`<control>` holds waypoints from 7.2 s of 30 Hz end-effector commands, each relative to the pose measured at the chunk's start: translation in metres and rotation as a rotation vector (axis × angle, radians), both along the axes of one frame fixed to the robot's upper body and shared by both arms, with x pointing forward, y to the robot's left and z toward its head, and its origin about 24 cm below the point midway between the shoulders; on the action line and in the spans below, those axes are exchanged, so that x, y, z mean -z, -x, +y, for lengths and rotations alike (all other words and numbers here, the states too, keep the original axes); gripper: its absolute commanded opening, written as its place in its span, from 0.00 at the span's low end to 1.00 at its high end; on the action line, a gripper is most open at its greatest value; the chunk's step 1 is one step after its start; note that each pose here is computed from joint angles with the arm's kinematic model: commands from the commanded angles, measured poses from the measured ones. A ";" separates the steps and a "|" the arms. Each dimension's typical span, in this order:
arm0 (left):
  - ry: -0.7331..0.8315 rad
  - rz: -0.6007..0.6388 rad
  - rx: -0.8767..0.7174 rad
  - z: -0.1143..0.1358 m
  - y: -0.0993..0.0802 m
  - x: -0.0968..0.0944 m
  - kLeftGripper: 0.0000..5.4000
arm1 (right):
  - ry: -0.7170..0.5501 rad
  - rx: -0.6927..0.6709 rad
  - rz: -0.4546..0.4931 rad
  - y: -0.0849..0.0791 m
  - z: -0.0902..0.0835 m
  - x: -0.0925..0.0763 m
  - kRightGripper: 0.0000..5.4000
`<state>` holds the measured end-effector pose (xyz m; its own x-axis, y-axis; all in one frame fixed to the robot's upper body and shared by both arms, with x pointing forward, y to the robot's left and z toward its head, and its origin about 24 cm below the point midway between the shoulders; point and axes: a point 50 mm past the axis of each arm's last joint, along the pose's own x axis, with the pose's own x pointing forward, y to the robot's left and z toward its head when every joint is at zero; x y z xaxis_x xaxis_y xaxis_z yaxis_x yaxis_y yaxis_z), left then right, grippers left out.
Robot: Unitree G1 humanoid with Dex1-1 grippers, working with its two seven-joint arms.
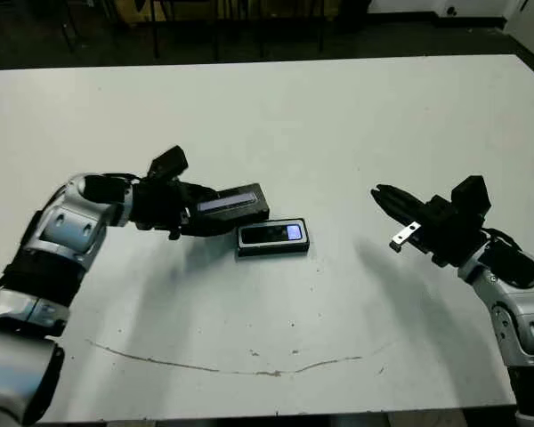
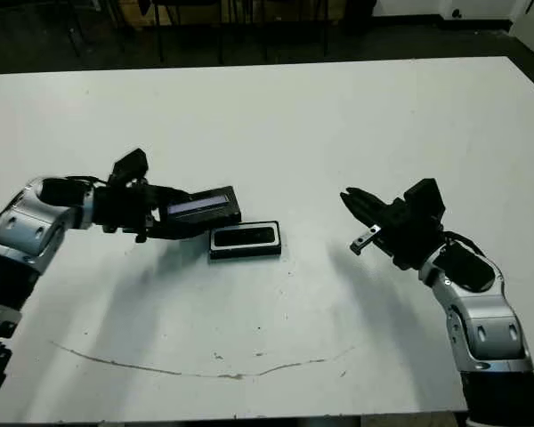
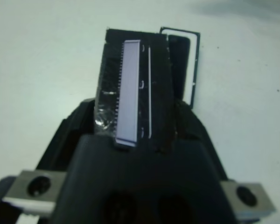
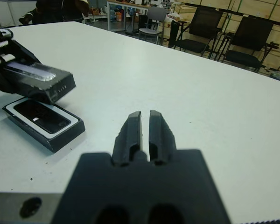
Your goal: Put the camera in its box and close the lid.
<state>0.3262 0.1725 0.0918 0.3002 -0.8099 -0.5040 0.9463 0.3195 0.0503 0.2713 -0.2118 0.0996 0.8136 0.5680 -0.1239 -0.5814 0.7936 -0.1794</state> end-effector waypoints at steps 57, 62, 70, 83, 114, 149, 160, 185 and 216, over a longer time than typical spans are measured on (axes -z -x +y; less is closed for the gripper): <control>-0.032 0.225 0.176 -0.030 0.013 0.044 0.52 | 0.001 0.032 0.036 0.001 -0.006 0.011 0.00; -0.050 0.156 0.181 -0.027 0.016 0.044 0.52 | 0.000 0.035 0.046 0.001 -0.007 0.012 0.00; -0.038 0.207 0.164 -0.025 0.019 0.049 0.52 | 0.021 0.043 0.048 0.001 -0.006 0.010 0.00; -0.066 0.224 0.150 -0.031 0.018 0.057 0.52 | -0.003 0.035 0.062 0.000 -0.006 0.013 0.00; -0.257 0.141 0.412 -0.102 -0.001 0.033 0.52 | 0.005 0.002 0.072 0.001 -0.003 0.016 0.00; -0.306 0.070 0.262 0.040 0.037 0.051 1.00 | 0.007 0.004 0.070 0.003 -0.002 0.015 0.00; -0.216 -0.169 -0.196 0.093 0.065 -0.007 0.96 | -0.014 -0.015 0.077 0.001 -0.001 0.018 0.00; 0.315 -0.302 -0.613 -0.113 0.045 -0.002 0.08 | -0.008 0.041 0.057 0.002 -0.001 0.015 0.00; 0.273 -0.139 -0.637 -0.077 0.080 0.049 0.01 | -0.075 0.034 0.021 0.011 0.006 0.013 0.00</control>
